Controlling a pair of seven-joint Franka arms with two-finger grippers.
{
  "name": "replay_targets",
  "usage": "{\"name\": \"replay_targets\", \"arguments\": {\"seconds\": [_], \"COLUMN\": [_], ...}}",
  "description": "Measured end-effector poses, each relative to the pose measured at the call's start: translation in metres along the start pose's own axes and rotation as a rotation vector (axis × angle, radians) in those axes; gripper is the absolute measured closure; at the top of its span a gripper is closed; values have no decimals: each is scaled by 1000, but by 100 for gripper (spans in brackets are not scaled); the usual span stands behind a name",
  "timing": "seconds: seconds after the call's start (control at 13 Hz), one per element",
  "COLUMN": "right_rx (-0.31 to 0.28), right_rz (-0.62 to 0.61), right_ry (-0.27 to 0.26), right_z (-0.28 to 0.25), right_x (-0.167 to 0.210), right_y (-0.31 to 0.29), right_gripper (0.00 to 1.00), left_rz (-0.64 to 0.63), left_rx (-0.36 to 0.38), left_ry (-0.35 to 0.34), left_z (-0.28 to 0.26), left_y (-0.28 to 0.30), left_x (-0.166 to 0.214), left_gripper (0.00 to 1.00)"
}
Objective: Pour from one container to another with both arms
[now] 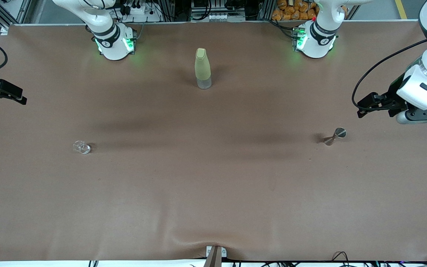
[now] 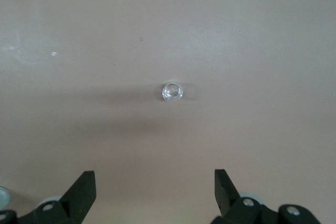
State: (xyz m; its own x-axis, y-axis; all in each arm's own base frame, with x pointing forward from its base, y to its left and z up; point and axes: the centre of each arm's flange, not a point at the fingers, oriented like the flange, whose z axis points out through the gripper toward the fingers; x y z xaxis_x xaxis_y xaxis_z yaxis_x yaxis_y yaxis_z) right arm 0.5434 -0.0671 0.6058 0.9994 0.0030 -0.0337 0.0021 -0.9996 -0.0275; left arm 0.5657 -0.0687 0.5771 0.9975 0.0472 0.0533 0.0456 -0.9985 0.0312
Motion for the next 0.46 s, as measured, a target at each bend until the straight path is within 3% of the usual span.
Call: {"name": "replay_targets", "arguments": {"seconds": [0.46], "right_rx": [3], "right_rz": [30], "right_ry": [73], "right_z": [-29], "right_x": [0], "right_y": [-9], "right_gripper": [0], "left_rz": [0], "left_rx": [0], "left_ry": [-4], "left_z": [3], "left_y": [2], "left_x": [1], "left_gripper": [0]}}
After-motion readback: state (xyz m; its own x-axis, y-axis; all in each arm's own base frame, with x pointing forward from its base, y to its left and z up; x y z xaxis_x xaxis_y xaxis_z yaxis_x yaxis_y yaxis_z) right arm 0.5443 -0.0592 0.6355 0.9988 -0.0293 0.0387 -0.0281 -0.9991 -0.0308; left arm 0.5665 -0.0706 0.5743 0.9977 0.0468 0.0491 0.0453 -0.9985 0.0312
